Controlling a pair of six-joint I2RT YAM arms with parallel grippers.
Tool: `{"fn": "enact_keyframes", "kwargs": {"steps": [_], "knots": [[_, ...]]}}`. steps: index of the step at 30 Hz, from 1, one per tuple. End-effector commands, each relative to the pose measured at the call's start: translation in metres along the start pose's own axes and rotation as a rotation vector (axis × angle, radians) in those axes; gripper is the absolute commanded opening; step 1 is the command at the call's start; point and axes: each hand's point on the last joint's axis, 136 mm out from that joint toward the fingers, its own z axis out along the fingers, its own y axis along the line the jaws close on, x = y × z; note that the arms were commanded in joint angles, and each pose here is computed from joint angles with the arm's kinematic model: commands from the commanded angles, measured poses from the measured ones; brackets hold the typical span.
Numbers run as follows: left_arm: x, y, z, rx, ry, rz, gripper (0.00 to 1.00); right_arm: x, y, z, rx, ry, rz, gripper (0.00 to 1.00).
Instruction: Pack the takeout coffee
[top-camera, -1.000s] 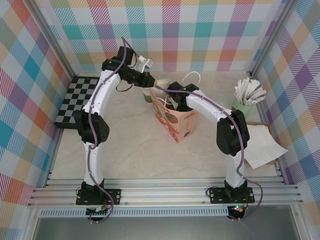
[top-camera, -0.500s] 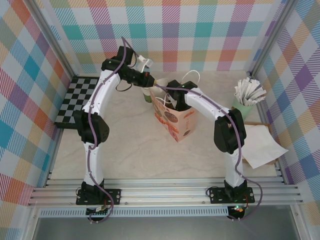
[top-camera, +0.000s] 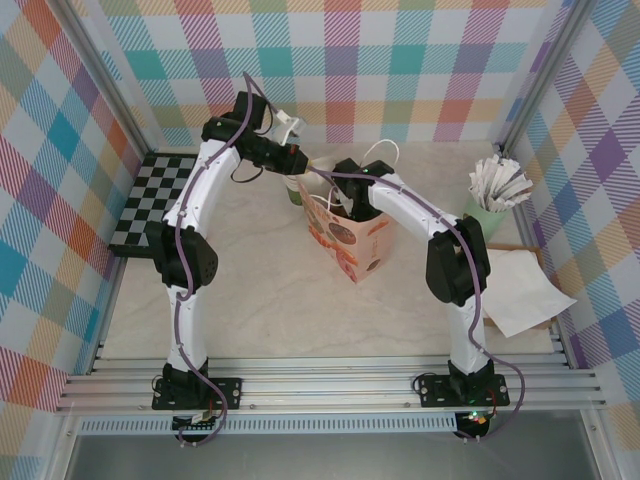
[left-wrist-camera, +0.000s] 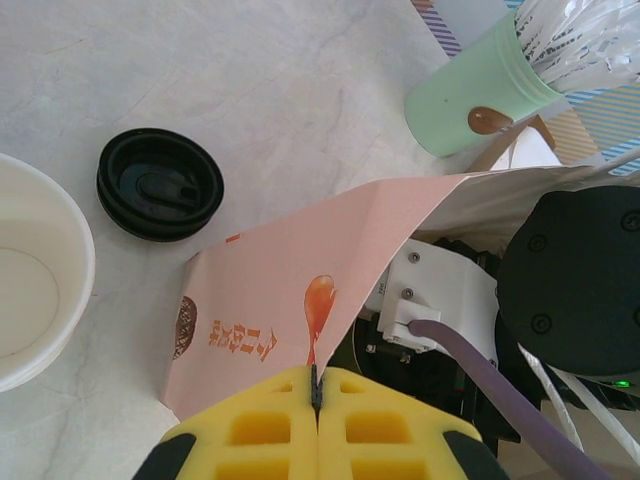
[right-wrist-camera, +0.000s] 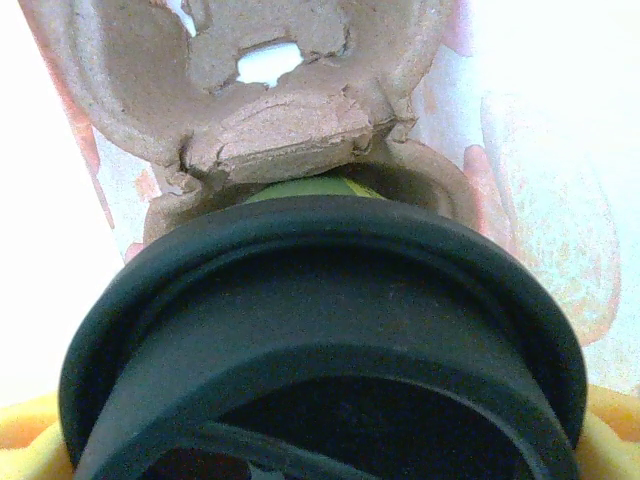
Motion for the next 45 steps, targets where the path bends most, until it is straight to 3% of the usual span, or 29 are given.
{"fn": "enact_keyframes", "kwargs": {"steps": [1, 8, 13, 25, 34, 45], "knots": [[0.005, -0.014, -0.007, -0.007, 0.016, 0.025, 0.00, -0.011, 0.006, 0.001, -0.041, -0.016, 0.031, 0.41], [0.007, -0.015, -0.007, -0.007, 0.023, 0.022, 0.00, -0.013, 0.005, -0.013, -0.040, -0.039, 0.033, 0.51], [0.006, -0.017, -0.006, -0.004, 0.023, 0.026, 0.00, -0.015, 0.005, -0.021, -0.042, -0.058, 0.038, 0.65], [0.007, -0.021, -0.007, -0.003, 0.025, 0.030, 0.00, -0.012, 0.004, -0.034, -0.047, -0.077, 0.046, 0.79], [0.006, -0.022, -0.008, -0.005, 0.023, 0.034, 0.00, -0.017, 0.003, -0.040, -0.041, -0.100, 0.047, 0.87], [0.007, -0.023, -0.008, -0.002, 0.025, 0.035, 0.00, -0.016, 0.003, -0.051, -0.051, -0.123, 0.066, 0.88]]}}
